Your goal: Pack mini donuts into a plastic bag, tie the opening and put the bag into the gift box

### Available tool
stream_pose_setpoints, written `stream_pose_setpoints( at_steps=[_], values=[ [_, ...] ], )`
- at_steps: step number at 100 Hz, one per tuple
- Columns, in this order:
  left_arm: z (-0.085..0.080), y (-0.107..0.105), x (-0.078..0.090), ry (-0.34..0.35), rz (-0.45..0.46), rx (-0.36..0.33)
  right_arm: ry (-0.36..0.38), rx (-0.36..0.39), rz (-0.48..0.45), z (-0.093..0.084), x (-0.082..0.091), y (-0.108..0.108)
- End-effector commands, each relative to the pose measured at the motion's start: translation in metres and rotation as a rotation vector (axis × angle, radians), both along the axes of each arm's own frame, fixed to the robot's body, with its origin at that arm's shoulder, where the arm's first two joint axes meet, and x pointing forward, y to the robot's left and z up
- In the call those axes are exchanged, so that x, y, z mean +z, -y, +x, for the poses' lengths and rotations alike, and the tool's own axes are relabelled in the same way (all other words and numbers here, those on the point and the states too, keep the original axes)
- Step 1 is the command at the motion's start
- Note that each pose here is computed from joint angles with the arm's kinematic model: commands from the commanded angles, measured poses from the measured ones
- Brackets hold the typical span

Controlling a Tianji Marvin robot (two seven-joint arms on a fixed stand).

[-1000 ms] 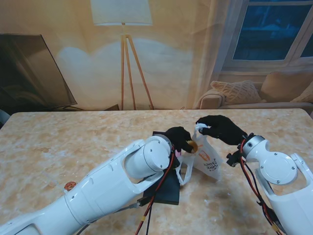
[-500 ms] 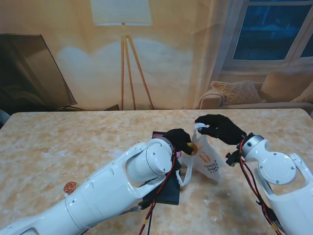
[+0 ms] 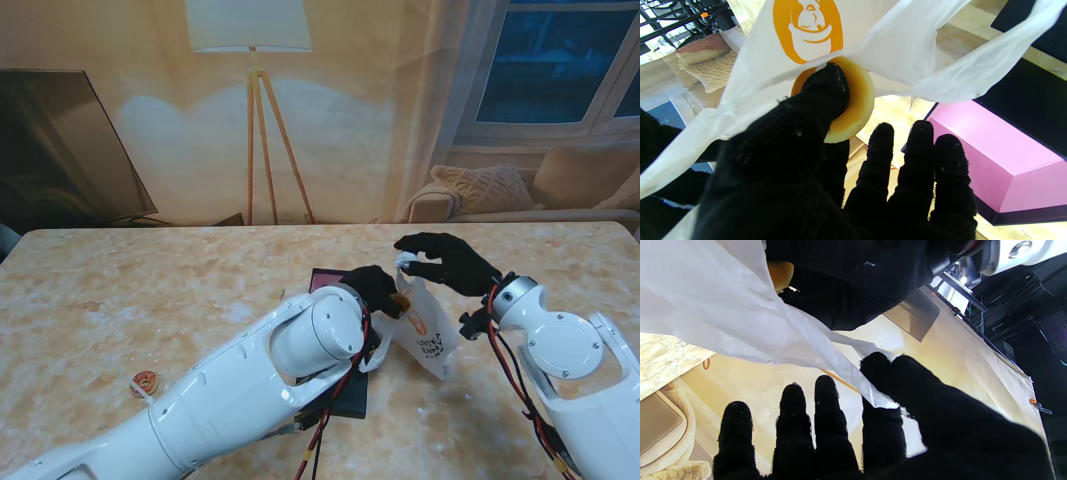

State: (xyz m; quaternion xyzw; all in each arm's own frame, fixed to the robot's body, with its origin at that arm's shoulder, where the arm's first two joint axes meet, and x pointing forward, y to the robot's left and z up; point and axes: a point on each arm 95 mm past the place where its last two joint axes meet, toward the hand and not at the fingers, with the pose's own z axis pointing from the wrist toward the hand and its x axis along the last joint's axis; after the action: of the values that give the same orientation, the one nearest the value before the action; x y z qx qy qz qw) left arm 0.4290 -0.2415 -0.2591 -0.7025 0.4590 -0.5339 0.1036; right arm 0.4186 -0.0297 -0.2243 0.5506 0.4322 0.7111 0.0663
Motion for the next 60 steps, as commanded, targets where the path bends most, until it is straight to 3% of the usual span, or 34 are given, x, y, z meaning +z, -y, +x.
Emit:
stream_pose_setpoints(
  at_steps=[1, 31, 60],
  values=[
    [-0.0035, 0.0055, -0.0008, -0.012, -0.008, -0.024, -0.006, 0.023, -0.003, -0.0021, -0.0021, -0.0042],
    [-0.0036, 0.0047, -0.0019, 0.022, 0.03, -0.08, 0.004, 0.056, 0.03, 0.0007, 0.0005, -0.0056],
    [-0.0046, 0.0044, -0.0024, -0.005, 0.031, -0.104, -0.006, 0.071, 0.057, 0.0057, 0.0017, -0.003]
  ],
)
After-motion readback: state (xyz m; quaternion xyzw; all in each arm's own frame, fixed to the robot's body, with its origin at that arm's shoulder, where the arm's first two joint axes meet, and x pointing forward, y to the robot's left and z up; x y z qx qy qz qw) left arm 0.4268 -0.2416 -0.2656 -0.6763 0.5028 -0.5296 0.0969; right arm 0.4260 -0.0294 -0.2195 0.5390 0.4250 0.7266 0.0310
